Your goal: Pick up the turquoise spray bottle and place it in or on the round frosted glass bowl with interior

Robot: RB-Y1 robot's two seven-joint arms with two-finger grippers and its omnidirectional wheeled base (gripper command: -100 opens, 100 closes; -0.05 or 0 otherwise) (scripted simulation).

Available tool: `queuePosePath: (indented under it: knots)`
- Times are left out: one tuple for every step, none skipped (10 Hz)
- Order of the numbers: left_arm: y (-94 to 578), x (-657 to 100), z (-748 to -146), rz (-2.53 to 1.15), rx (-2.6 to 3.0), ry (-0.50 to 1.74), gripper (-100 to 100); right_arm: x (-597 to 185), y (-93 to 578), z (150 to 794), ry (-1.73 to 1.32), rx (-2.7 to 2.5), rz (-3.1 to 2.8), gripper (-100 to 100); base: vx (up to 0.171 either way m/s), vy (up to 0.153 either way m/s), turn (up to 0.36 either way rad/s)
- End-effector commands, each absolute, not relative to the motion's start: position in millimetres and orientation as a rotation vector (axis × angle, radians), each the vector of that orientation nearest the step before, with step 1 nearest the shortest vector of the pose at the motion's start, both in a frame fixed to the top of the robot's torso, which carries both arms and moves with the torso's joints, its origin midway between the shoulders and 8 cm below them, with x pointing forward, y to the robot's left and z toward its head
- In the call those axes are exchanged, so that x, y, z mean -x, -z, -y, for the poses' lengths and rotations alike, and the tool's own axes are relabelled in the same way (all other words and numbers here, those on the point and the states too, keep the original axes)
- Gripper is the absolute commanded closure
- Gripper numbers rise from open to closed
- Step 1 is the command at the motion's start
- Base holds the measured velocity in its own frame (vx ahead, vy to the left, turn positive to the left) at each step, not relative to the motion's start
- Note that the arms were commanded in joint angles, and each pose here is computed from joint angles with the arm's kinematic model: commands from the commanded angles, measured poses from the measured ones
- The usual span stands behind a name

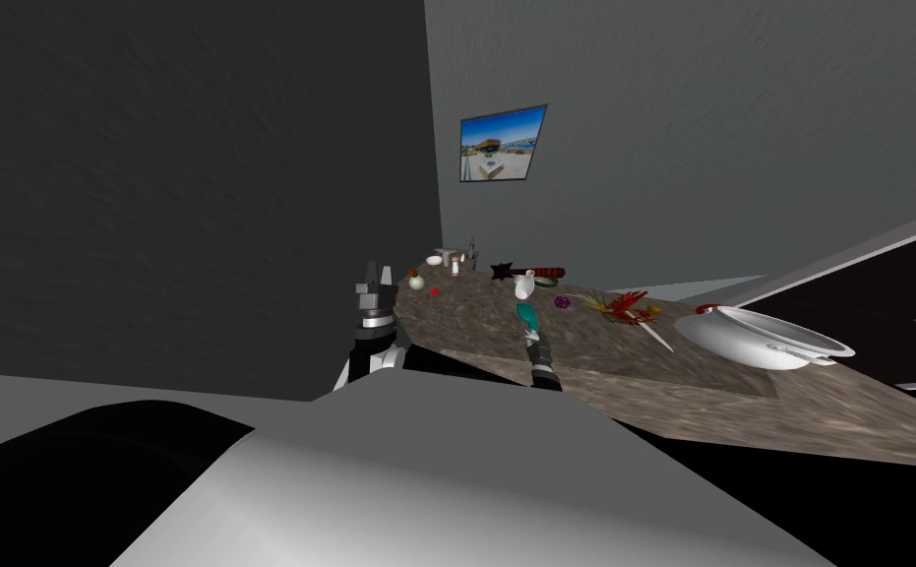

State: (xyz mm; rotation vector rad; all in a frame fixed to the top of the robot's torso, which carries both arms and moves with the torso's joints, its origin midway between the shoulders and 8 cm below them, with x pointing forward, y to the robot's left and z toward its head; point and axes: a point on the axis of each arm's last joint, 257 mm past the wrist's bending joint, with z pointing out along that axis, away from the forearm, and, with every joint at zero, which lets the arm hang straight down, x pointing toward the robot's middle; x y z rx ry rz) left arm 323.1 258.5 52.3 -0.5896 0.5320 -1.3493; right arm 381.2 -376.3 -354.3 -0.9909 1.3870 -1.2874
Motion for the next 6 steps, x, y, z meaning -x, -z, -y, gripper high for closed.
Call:
queuePosePath:
  knots:
    - [-52.3, -323.1, -258.5, -0.532, 0.590, 1.349, 0, -381.2, 354.3, 376.3, 1.287, 0.991, -1.387, -100, 0.000, 0.000, 0.000]
    - [-52.3, -323.1, -258.5, -0.532, 0.590, 1.349, 0, -381.2, 354.3, 376.3, 1.287, 0.991, -1.387, 100, 0.000, 0.000, 0.000]
    - [-52.3, -323.1, -258.5, -0.532, 0.590, 1.349, 0, -381.2, 354.3, 376.3, 1.287, 0.991, -1.387, 100, 0.000, 0.000, 0.000]
    - [-52.3, -323.1, -258.5, -0.532, 0.590, 1.349, 0, -381.1, 354.6, 376.2, 1.287, 0.993, -1.387, 100, 0.000, 0.000, 0.000]
    - [-52.3, -323.1, -258.5, -0.532, 0.590, 1.349, 0, -381.2, 354.2, 376.4, 1.289, 0.993, -1.386, 100, 0.000, 0.000, 0.000]
    - [-52.3, -323.1, -258.5, -0.532, 0.590, 1.349, 0, -381.2, 354.3, 376.5, 1.289, 0.993, -1.386, 100, 0.000, 0.000, 0.000]
